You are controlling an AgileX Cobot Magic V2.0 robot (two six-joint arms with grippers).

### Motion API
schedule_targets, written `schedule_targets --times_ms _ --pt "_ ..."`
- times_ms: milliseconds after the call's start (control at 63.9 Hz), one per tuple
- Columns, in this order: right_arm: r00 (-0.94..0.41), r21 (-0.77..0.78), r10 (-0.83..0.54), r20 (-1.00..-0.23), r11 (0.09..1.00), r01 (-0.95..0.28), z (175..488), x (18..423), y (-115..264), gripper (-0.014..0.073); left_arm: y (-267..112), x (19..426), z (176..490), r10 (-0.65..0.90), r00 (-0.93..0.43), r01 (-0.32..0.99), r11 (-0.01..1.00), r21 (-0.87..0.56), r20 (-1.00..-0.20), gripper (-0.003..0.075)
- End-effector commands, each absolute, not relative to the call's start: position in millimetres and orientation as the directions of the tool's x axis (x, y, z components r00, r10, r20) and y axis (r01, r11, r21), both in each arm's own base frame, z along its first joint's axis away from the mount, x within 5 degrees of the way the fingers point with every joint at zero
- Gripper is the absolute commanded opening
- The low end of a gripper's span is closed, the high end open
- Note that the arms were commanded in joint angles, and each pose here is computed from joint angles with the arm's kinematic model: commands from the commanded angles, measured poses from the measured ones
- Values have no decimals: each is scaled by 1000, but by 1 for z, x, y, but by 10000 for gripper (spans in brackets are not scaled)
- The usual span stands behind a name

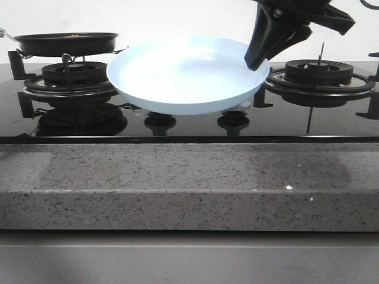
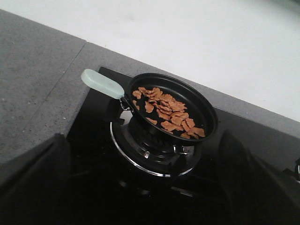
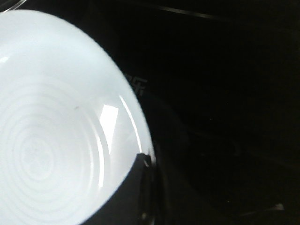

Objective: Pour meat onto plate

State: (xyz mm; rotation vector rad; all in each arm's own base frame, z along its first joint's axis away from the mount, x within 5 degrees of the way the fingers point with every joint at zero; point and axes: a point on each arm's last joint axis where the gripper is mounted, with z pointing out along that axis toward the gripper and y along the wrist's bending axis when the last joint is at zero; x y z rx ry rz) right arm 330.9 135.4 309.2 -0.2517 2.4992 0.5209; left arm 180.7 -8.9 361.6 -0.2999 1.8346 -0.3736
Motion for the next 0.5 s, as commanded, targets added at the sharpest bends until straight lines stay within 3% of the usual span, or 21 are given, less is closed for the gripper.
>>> schedule_targets --times_ms 0,329,485 --pt "-757 327 -23 -653 893 -309 338 325 134 -71 -3 199 380 -486 -190 -29 871 -490 -853 582" --pt "-757 327 -23 -653 893 -309 338 325 134 -71 38 255 372 -687 -253 -214 726 -653 -681 416" --pt "-757 327 -23 -653 893 -309 338 325 134 -71 47 287 367 -705 -391 -127 678 -724 -592 408"
